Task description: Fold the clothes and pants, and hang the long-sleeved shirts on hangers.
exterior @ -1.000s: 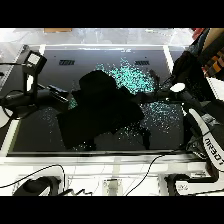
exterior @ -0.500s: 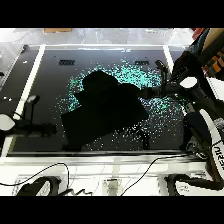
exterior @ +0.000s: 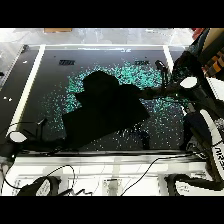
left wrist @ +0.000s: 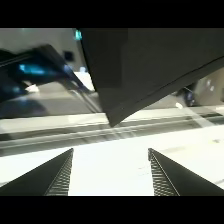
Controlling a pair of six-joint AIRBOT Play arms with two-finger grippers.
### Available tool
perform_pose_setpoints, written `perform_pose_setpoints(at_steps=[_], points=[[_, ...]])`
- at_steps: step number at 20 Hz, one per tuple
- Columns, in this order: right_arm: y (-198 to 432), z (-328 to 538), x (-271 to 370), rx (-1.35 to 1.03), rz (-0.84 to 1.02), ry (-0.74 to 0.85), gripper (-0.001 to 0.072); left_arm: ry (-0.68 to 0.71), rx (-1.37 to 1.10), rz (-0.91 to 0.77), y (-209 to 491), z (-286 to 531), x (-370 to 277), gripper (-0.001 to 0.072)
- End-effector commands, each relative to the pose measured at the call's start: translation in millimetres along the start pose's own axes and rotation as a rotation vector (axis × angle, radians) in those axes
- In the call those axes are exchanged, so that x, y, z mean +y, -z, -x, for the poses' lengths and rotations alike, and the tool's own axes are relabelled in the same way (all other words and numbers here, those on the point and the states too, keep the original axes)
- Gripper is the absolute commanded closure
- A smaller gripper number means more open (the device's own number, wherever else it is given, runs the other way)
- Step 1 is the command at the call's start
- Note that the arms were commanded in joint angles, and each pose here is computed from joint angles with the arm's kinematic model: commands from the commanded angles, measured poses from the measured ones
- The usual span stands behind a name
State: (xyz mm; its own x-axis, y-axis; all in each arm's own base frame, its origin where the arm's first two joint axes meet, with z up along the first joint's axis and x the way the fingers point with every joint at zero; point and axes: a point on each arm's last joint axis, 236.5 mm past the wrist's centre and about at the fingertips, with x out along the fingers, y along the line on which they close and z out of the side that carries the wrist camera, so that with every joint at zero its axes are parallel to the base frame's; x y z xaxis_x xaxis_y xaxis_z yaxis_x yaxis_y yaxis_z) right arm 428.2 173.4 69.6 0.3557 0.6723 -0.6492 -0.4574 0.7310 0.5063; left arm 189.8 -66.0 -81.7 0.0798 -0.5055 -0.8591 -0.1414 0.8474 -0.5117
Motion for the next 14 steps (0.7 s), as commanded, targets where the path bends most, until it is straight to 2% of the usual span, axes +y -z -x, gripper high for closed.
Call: perform_pose_setpoints(at_steps=[1, 8, 9, 10, 12, 13, 14], points=[[0, 0, -1, 0.001, 0.002, 0.004, 0.0690, 0.119, 0.037, 0.060, -1, -24, -10, 0.0175], [0, 0, -1, 0.001, 0.002, 0.004, 0.0690, 0.192, 0.018, 0.057, -22, -60, -2, 0.0174], [0, 0, -1, 0.001, 0.002, 0.004, 0.0690, 0.195, -0.015, 0.062, -30, -61, -2, 0.0205], [0, 0, -1, 0.001, 0.002, 0.004, 0.0690, 0.200, -0.055, 0.059, -39, -60, -3, 0.0292], [0, 0, -1, 0.001, 0.001, 0.003, 0.0690, 0.244, -0.098, 0.059, -54, -53, -14, 0.0561], [0, 0, -1, 0.001, 0.002, 0.003, 0.0690, 0.260, -0.102, 0.044, -60, -47, -20, 0.0653], [0, 0, -1, 0.000, 0.002, 0.004, 0.0690, 0.276, -0.107, 0.018, -67, -40, -26, 0.0695]])
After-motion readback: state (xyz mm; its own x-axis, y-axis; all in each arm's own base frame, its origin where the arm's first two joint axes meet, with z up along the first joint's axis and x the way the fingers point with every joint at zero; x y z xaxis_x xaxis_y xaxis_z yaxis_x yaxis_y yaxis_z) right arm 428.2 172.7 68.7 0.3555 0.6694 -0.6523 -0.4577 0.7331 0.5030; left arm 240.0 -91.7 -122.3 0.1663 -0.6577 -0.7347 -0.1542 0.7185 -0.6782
